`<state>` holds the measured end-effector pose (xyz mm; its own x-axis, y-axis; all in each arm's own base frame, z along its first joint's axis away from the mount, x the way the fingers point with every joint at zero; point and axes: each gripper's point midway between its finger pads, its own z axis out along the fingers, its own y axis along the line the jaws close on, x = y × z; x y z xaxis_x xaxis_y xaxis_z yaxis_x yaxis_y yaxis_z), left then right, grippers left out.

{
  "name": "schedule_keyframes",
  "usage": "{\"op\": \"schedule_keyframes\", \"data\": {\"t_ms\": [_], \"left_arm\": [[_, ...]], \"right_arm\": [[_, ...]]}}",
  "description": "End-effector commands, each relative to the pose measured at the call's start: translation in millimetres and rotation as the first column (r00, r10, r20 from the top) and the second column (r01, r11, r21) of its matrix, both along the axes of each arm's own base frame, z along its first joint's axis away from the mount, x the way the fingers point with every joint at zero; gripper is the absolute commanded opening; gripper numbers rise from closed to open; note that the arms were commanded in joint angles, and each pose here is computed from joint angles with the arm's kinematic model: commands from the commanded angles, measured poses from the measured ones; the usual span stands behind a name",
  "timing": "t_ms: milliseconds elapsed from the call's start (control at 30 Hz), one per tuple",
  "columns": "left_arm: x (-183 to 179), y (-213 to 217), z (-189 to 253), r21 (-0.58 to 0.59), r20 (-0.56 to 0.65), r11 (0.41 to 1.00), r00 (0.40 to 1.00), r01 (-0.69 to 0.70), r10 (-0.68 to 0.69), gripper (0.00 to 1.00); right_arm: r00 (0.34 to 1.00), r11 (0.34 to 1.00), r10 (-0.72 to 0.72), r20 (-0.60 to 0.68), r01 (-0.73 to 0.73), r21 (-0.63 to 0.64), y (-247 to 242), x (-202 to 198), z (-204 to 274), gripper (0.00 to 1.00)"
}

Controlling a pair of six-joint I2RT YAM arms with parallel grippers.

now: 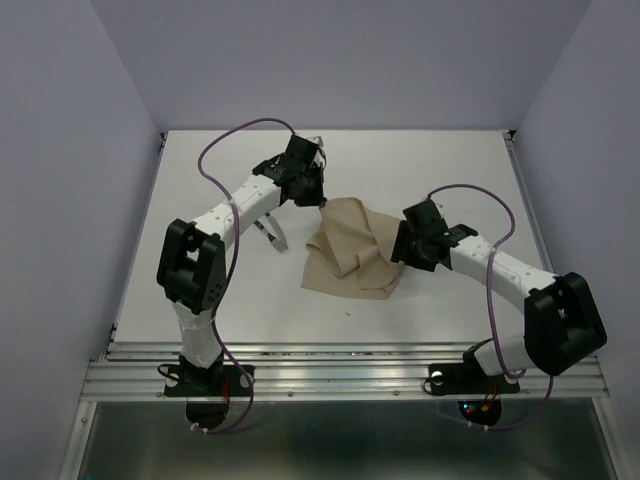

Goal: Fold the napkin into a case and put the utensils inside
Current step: Flatten out the crumpled napkin at the center of the board.

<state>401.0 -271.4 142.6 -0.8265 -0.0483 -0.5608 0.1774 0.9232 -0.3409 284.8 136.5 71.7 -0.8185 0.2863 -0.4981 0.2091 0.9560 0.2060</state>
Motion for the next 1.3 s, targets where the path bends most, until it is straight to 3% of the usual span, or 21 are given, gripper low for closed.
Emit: {"op": "schedule_keyframes", "data": {"t_ms": [0,233,333,367,400,467,500,600,700,800,1000,1033,1067,1100,1133,1167,1200,1267], "left_arm": [[-4,-6,16,-0.050,0.011,0.999,1.000,0.016,-0.016,0.00],[-2,-7,20,-0.057,0.019,0.998,1.000,0.021,-0.020,0.00],[-3,-10,22,-0.070,0.019,0.997,0.999,0.027,-0.026,0.00],[-3,-10,23,-0.072,0.017,0.997,0.999,0.028,-0.027,0.00],[-3,-11,25,-0.077,0.018,0.997,0.999,0.029,-0.028,0.00],[-3,-10,27,-0.073,0.026,0.997,0.999,0.028,-0.026,0.00],[-2,-8,30,-0.069,0.033,0.997,0.999,0.021,-0.019,0.00],[0,-4,37,-0.062,0.049,0.998,0.999,0.014,-0.011,0.00],[12,3,53,-0.051,0.096,0.999,0.995,-0.015,0.020,0.00],[26,17,73,-0.014,0.159,0.997,0.984,-0.074,0.076,0.00],[86,37,136,-0.115,0.310,0.988,0.941,-0.107,0.138,0.00],[99,38,181,-0.172,0.389,0.981,0.908,-0.094,0.155,0.00],[108,40,201,-0.200,0.426,0.976,0.890,-0.085,0.165,0.00],[120,36,205,-0.223,0.435,0.973,0.887,-0.058,0.153,0.00],[126,44,263,-0.286,0.528,0.958,0.828,-0.038,0.190,0.00],[129,44,282,-0.313,0.559,0.950,0.805,-0.016,0.198,0.00],[132,41,293,-0.335,0.580,0.942,0.793,0.023,0.187,0.00],[121,45,349,-0.390,0.670,0.915,0.713,0.105,0.204,0.00]], "right_arm": [[1.000,1.000,0.017,-0.009,-0.017,0.000,7,-2,-10,0.64],[0.997,0.997,0.072,-0.022,-0.072,0.000,29,-1,-23,0.63],[0.998,0.998,0.050,-0.044,-0.051,-0.026,26,0,-36,0.58],[0.999,0.999,0.033,-0.041,-0.035,-0.042,22,1,-37,0.52],[1.000,0.999,-0.005,-0.021,0.004,-0.044,19,3,-33,0.38],[0.998,0.997,-0.047,0.040,0.049,-0.065,11,11,-24,0.25],[0.996,0.996,-0.062,0.061,0.066,-0.065,9,13,-18,0.12],[0.985,0.991,-0.088,0.146,0.101,-0.087,1,25,7,0.01],[0.972,0.983,-0.070,0.224,0.105,-0.150,-7,41,29,0.01],[0.953,0.969,-0.080,0.291,0.143,-0.203,-25,74,62,0.01],[0.857,0.942,-0.146,0.494,0.273,-0.194,-90,180,169,0.01],[0.834,0.943,-0.147,0.531,0.280,-0.179,-95,193,192,0.01],[0.806,0.942,-0.152,0.572,0.293,-0.164,-100,205,215,0.01],[0.734,0.942,-0.143,0.664,0.306,-0.136,-103,219,274,0.01],[0.711,0.938,-0.137,0.690,0.316,-0.139,-107,229,291,0.01],[0.676,0.937,-0.130,0.726,0.323,-0.133,-108,232,316,0.01],[0.600,0.936,-0.121,0.791,0.334,-0.109,-110,230,365,0.02],[0.550,0.931,-0.106,0.829,0.347,-0.111,-114,225,397,0.04]]}}
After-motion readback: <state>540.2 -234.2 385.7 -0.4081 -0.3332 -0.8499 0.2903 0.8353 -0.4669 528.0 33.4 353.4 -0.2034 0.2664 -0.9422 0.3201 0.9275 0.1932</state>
